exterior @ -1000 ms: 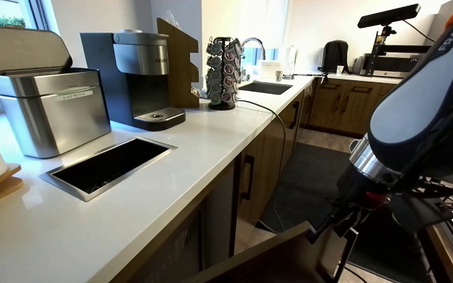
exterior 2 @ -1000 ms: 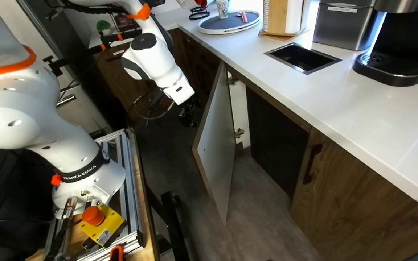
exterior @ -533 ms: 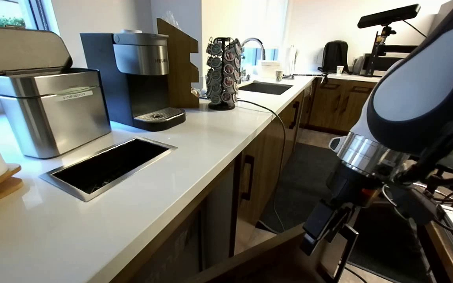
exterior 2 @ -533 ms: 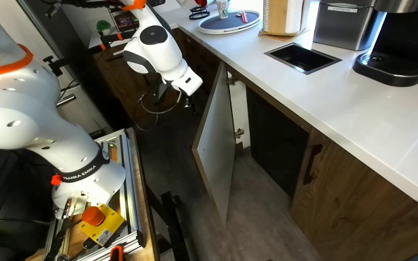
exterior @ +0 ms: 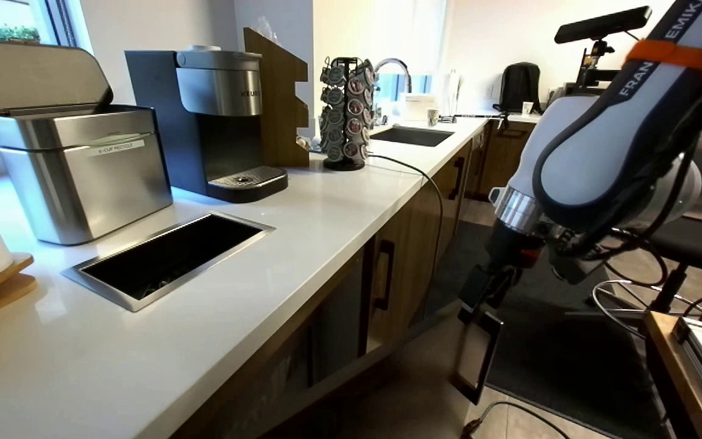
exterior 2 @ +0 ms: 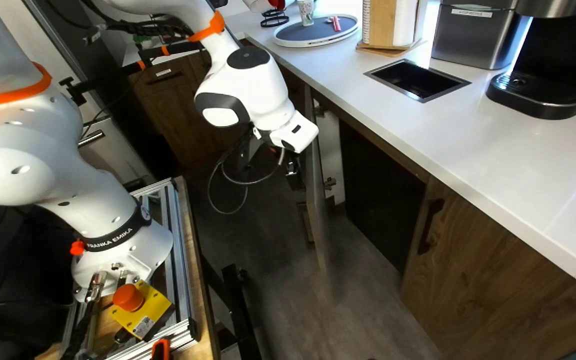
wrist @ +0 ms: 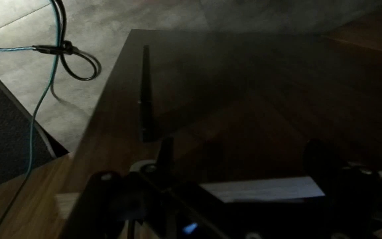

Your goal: Open the cabinet door

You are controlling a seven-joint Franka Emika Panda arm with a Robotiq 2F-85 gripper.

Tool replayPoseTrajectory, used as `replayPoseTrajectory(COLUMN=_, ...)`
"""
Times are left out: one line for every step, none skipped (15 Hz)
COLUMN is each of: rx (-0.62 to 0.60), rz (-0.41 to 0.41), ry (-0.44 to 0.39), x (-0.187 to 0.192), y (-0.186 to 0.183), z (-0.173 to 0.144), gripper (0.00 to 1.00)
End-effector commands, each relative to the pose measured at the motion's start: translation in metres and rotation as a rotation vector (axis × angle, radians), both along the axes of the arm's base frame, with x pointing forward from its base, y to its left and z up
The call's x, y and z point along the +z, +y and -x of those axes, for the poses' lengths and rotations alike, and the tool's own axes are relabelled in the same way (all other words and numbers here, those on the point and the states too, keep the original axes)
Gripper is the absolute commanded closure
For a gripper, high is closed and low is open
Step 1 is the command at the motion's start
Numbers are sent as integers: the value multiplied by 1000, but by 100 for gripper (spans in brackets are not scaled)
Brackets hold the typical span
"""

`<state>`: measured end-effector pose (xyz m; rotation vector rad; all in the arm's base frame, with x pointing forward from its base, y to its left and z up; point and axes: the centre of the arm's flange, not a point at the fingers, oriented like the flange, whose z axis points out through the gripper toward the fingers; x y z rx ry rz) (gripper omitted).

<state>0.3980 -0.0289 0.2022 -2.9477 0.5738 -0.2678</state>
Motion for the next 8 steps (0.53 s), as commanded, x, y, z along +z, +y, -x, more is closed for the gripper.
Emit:
replayPoseTrajectory(rx=50, rz=-62, ry=21, x=73, y=-42, z=20, gripper=0)
replayPoseTrajectory(rx=63, rz=-86, ry=35, x=85, y=-51, z=23, gripper=0)
replayPoseTrajectory(rx=83, rz=-101, ry=34, x=98, y=-59, z=27, gripper=0)
replayPoseTrajectory(rx=95, rz=-113, ry=30, x=113, y=-67, z=30, gripper=0)
replayPoseTrajectory(rx=120, rz=-116, ry=14, x=130, y=-75, z=32, gripper=0)
replayPoseTrajectory(rx=145, rz=-104, ry=-2, x=149, y=-83, z=35, gripper=0)
replayPoseTrajectory(rx=169, rz=-64, ry=-22, x=168, y=-93, z=37, gripper=0)
replayPoseTrajectory(rx=190, rz=-33, ry=-48, x=183, y=-103, z=38, gripper=0)
